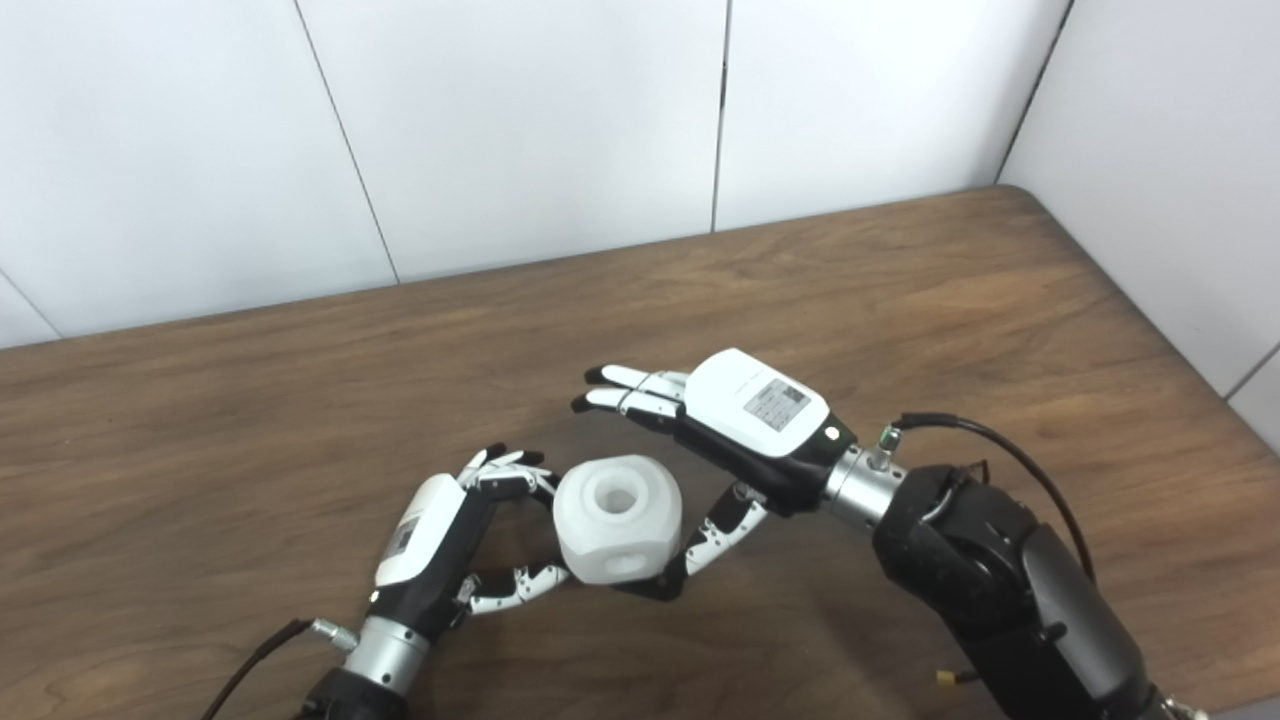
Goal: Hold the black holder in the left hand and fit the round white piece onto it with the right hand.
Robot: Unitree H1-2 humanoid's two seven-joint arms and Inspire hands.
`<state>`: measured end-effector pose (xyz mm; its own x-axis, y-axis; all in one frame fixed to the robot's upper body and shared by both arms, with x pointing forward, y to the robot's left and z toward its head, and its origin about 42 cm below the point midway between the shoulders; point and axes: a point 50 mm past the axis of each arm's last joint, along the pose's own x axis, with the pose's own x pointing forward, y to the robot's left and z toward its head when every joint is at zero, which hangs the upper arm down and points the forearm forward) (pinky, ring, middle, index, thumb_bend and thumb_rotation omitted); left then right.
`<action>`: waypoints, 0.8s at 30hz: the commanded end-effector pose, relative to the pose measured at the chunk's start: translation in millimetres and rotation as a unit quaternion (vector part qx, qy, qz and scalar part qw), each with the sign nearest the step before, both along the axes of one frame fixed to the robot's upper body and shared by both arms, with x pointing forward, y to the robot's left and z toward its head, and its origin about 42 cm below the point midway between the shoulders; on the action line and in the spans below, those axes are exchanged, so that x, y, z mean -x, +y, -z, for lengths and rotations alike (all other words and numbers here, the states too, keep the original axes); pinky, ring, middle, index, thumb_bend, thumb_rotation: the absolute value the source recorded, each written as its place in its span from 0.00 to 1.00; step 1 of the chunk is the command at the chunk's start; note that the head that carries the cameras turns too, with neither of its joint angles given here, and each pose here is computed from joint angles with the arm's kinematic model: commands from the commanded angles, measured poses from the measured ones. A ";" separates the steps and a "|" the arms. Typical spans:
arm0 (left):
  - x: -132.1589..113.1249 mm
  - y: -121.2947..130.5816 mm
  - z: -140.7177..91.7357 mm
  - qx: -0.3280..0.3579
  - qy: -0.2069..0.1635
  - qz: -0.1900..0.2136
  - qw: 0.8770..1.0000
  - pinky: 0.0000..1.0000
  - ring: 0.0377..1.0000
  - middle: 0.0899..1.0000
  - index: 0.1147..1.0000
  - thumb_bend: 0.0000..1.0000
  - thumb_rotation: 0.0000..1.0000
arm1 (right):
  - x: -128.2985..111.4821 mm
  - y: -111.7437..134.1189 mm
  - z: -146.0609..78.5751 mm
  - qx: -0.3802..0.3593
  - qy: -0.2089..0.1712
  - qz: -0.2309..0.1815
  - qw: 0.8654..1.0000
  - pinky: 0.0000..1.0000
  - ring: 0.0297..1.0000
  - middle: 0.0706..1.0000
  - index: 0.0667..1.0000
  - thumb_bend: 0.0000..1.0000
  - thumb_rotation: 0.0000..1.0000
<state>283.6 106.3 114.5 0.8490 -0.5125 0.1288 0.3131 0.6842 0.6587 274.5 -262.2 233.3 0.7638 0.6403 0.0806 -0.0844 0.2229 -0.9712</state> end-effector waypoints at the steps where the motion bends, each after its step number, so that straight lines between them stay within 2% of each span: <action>1: -5.1 6.7 4.3 -0.003 -0.012 -0.002 1.000 0.98 0.86 0.67 0.42 0.52 0.06 | -2.6 0.1 -25.1 -0.011 -0.043 -0.003 0.999 0.59 0.83 0.94 0.88 0.94 0.28; 9: -6.1 9.0 4.3 -0.006 -0.015 -0.002 1.000 0.97 0.86 0.67 0.42 0.52 0.06 | -0.4 -11.1 -39.3 0.004 -0.057 0.009 0.998 0.60 0.84 0.95 0.88 0.93 0.16; 13: -5.6 10.4 4.3 -0.006 -0.015 -0.002 1.000 0.97 0.86 0.67 0.42 0.52 0.06 | 1.7 -20.3 -46.1 0.003 -0.063 0.026 0.998 0.62 0.85 0.96 0.90 0.89 0.02; 16: -5.1 12.0 4.9 -0.006 -0.014 -0.003 1.000 0.98 0.85 0.67 0.42 0.52 0.06 | 0.0 -30.8 -50.8 -0.009 -0.078 0.051 0.996 0.60 0.85 0.95 0.89 0.74 0.00; 19: -4.7 13.4 5.5 -0.008 -0.014 -0.003 1.000 0.97 0.85 0.67 0.42 0.52 0.06 | -4.6 -46.3 -57.5 -0.021 -0.089 0.096 0.991 0.56 0.88 0.97 0.89 0.60 0.00; 23: -4.2 15.9 5.3 -0.007 -0.014 -0.003 1.000 0.97 0.85 0.67 0.42 0.52 0.06 | -8.7 -63.4 -63.0 -0.024 -0.091 0.138 0.986 0.52 0.86 0.99 0.90 0.52 0.00; 24: -4.3 16.6 5.3 -0.006 -0.015 -0.003 1.000 0.97 0.85 0.67 0.42 0.52 0.06 | -9.5 -67.0 -63.0 -0.023 -0.091 0.146 0.985 0.48 0.85 0.98 0.90 0.47 0.00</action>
<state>288.2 109.6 116.1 0.8444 -0.5133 0.1536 0.2986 0.6889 0.6605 279.8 -322.6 280.3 0.8924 0.4039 0.2011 0.0995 0.2587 -0.9608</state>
